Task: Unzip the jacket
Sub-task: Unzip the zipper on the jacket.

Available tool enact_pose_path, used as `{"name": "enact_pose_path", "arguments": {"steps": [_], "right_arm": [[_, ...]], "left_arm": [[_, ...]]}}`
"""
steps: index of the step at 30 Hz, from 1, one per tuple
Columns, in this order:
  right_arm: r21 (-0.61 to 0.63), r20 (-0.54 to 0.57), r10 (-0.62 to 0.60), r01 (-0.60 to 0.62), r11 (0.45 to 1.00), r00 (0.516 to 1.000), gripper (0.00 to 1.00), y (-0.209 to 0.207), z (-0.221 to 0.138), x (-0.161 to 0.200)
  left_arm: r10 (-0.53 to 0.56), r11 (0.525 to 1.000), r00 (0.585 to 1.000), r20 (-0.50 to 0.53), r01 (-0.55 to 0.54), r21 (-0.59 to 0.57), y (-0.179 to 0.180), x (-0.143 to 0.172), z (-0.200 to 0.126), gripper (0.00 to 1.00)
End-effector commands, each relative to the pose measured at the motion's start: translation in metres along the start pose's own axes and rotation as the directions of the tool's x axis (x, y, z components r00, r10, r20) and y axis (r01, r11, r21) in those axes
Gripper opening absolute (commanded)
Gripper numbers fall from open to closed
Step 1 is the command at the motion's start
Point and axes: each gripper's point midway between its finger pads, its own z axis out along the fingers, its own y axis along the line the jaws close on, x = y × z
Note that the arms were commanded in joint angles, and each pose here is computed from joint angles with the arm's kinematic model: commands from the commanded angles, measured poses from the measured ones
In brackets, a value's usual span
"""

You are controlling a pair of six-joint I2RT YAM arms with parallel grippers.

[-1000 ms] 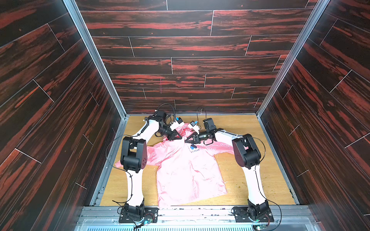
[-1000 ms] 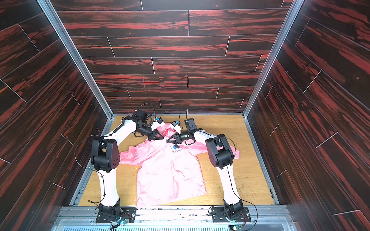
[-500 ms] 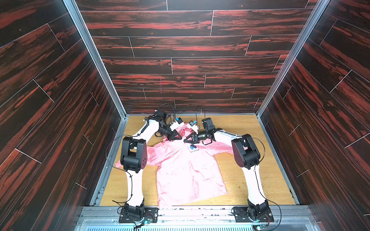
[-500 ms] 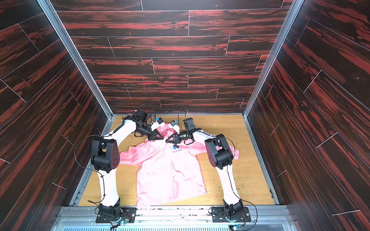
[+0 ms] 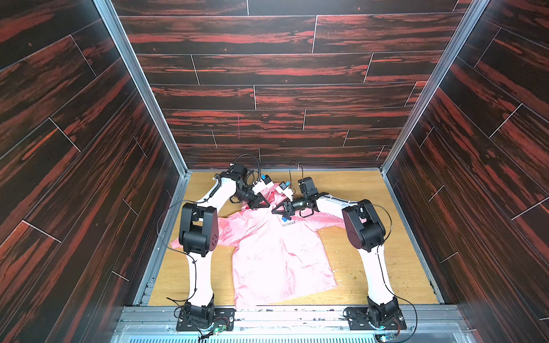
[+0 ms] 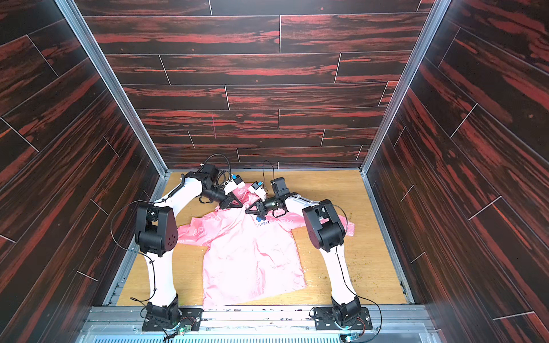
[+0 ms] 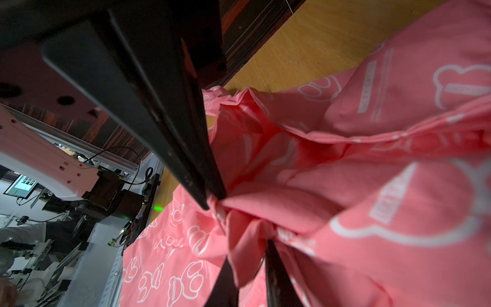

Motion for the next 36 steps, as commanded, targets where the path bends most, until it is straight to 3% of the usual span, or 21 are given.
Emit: {"name": "enact_pose_path", "arguments": {"steps": [1,12,36], "right_arm": [[0.031,-0.036,0.039,-0.038,0.999,0.999,0.18,-0.011,0.007,0.023],[0.093,-0.029,0.036,-0.034,0.995,0.999,0.12,-0.014,0.003,0.026],[0.11,0.031,-0.058,0.055,0.992,0.998,0.22,0.011,-0.013,-0.013]], "left_arm": [[0.088,0.996,0.994,0.064,-0.088,0.003,-0.024,-0.032,-0.022,0.0],[0.087,0.996,0.994,0.062,-0.087,0.003,-0.023,-0.033,-0.022,0.0],[0.076,0.997,0.996,0.05,-0.076,0.013,-0.023,-0.028,-0.02,0.0]]}}
